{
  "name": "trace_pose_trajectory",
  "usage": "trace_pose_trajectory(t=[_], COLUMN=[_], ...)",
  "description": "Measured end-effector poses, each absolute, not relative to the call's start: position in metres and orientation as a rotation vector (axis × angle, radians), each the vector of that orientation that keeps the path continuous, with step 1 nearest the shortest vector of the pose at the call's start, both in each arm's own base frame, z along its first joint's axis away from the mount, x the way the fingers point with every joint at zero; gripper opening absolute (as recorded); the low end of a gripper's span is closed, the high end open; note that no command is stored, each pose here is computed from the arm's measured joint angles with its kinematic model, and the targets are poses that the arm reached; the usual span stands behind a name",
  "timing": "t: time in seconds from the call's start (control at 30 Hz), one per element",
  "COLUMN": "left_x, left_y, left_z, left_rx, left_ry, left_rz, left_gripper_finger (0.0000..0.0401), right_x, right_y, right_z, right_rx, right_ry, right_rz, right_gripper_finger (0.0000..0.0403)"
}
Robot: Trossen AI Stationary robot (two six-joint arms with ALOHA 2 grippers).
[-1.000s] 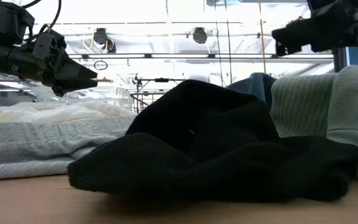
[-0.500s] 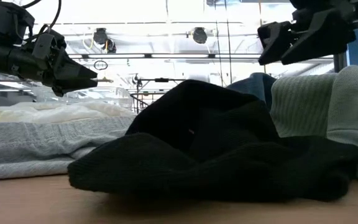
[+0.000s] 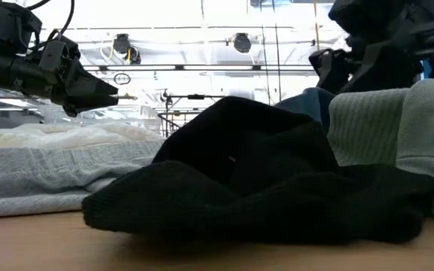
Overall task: Pick & Place Cloths
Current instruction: Put the blue sock into the transparent bin
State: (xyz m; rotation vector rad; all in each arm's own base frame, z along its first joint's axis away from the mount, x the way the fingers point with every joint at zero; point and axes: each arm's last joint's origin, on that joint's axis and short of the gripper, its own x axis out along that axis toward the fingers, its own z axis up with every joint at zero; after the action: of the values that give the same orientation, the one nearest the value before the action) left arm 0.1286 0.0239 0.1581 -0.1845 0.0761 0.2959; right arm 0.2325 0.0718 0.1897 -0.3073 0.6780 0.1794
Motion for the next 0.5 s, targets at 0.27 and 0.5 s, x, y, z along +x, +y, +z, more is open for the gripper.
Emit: trace_pose_trajectory(t=[0.27, 0.5], left_x=[0.129, 0.129], left_y=[0.024, 0.024], left_z=[0.158, 0.158], left_rx=[-0.193, -0.270], left_ry=[0.075, 0.063], left_rz=[0.296, 0.298], left_gripper_finger=[0.0223, 0.0223], right_x=[0.238, 0.243], right_y=[0.072, 0.071], right_z=[0.180, 0.190], right_rx=[-0.308, -0.301], right_ry=[0.709, 0.602], right_rz=[0.119, 0.064], right_gripper_finger=[0.0145, 0.0029])
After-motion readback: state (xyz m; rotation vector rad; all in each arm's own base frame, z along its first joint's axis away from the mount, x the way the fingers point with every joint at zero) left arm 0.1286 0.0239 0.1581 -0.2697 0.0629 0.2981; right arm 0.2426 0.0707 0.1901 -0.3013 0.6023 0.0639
